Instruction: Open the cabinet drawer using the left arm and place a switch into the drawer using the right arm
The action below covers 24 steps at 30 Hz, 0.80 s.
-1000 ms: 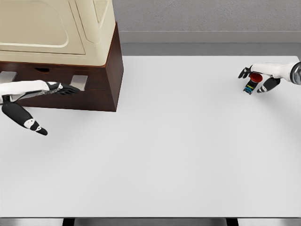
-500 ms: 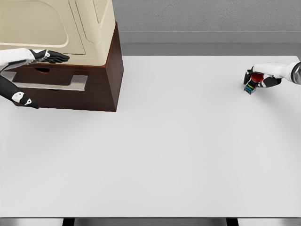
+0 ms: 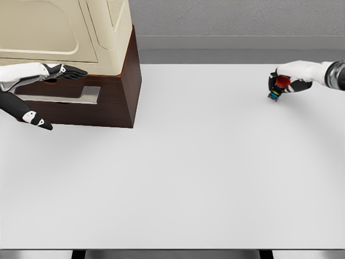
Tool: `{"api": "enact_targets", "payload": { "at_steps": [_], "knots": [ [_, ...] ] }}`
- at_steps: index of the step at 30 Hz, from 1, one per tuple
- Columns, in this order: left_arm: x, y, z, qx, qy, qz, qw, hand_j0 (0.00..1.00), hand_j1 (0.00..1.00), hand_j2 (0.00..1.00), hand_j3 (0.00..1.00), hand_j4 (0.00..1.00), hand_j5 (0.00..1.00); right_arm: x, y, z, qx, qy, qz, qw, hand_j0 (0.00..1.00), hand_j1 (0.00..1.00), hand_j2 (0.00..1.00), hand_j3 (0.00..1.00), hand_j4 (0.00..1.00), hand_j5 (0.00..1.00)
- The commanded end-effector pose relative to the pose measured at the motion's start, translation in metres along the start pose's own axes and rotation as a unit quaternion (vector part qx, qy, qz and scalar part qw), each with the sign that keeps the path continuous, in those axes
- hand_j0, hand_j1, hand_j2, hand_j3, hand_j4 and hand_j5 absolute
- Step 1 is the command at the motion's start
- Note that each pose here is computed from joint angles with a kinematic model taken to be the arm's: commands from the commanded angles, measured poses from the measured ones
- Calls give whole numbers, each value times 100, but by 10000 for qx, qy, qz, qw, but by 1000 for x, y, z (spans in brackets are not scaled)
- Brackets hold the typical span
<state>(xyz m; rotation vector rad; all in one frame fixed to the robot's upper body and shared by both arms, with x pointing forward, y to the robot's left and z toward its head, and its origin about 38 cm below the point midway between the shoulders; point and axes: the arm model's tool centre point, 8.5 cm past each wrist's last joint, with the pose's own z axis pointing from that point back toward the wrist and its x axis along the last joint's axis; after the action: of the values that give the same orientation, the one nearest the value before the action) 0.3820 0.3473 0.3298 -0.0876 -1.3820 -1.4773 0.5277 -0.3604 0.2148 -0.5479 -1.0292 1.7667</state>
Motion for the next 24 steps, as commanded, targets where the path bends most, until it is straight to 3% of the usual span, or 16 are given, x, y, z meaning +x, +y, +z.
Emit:
{"api": "enact_targets", "payload": {
  "at_steps": [1,4,8,17,22,24],
  "knots": [
    [-1,0,0,-3,16,15,10000,100,100,100,100,100,100,11,-6,2,-73,-294,238,9993,44,44,44,44,44,44],
    [-5,-3,0,-29,59,56,10000,100,100,100,100,100,100,33,-14,4,-175,-783,650,9947,44,44,44,44,44,44],
    [-13,-8,0,-58,122,152,9998,100,100,100,100,100,100,53,-23,10,-295,-1188,1045,9870,44,44,44,44,44,44],
    [-27,-8,4,1,296,279,9992,100,100,100,100,100,100,100,-38,23,-506,-1714,1678,9695,44,44,44,44,44,44],
    [-34,-10,6,-12,417,278,9987,100,100,100,100,100,100,131,-43,40,-607,-2050,2128,9534,44,44,44,44,44,44],
    [-38,-9,8,17,469,301,9984,100,100,100,100,100,100,137,-43,43,-627,-2118,2229,9495,44,44,44,44,44,44]
  ]
}}
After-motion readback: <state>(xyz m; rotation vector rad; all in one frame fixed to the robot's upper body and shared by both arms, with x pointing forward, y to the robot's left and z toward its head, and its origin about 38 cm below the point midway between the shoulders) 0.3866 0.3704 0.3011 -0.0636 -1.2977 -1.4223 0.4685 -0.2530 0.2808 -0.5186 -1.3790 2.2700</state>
